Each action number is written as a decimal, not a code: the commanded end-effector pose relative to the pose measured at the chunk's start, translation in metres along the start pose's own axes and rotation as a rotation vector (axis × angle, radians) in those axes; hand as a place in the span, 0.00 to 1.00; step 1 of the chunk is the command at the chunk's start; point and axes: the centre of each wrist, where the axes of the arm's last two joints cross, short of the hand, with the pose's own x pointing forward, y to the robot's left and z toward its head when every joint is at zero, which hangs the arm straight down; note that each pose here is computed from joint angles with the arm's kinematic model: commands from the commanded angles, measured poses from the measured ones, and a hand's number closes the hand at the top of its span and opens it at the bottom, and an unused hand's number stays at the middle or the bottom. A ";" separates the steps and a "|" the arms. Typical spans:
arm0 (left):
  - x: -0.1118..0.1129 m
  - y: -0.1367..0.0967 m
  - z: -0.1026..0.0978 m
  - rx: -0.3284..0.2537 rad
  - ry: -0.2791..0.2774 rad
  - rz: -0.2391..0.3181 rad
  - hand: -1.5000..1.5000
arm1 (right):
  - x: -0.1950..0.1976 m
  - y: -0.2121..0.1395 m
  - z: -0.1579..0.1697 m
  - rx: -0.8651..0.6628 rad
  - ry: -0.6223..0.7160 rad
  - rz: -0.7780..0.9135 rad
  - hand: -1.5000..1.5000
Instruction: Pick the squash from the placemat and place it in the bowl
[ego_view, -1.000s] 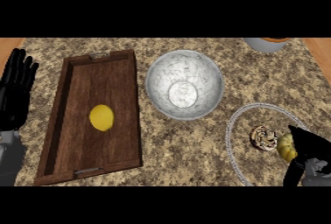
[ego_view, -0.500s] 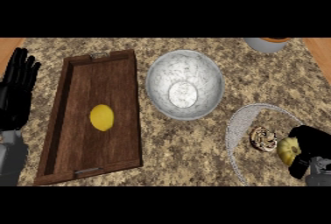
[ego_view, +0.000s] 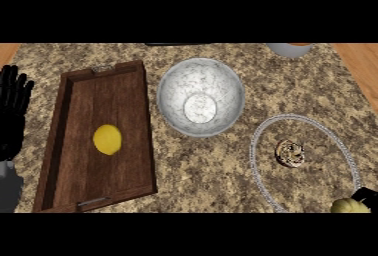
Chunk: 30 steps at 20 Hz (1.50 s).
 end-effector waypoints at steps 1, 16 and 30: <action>0.004 -0.005 -0.004 0.000 0.003 -0.002 0.50 | -0.040 0.006 0.052 -0.080 0.046 -0.079 1.00; 0.008 -0.010 -0.007 -0.038 -0.009 0.007 0.50 | -0.041 -0.062 0.161 -0.460 -0.120 -0.250 1.00; 0.008 -0.020 -0.009 -0.060 -0.023 0.008 0.50 | 0.013 -0.086 0.159 -0.585 -0.427 -0.542 1.00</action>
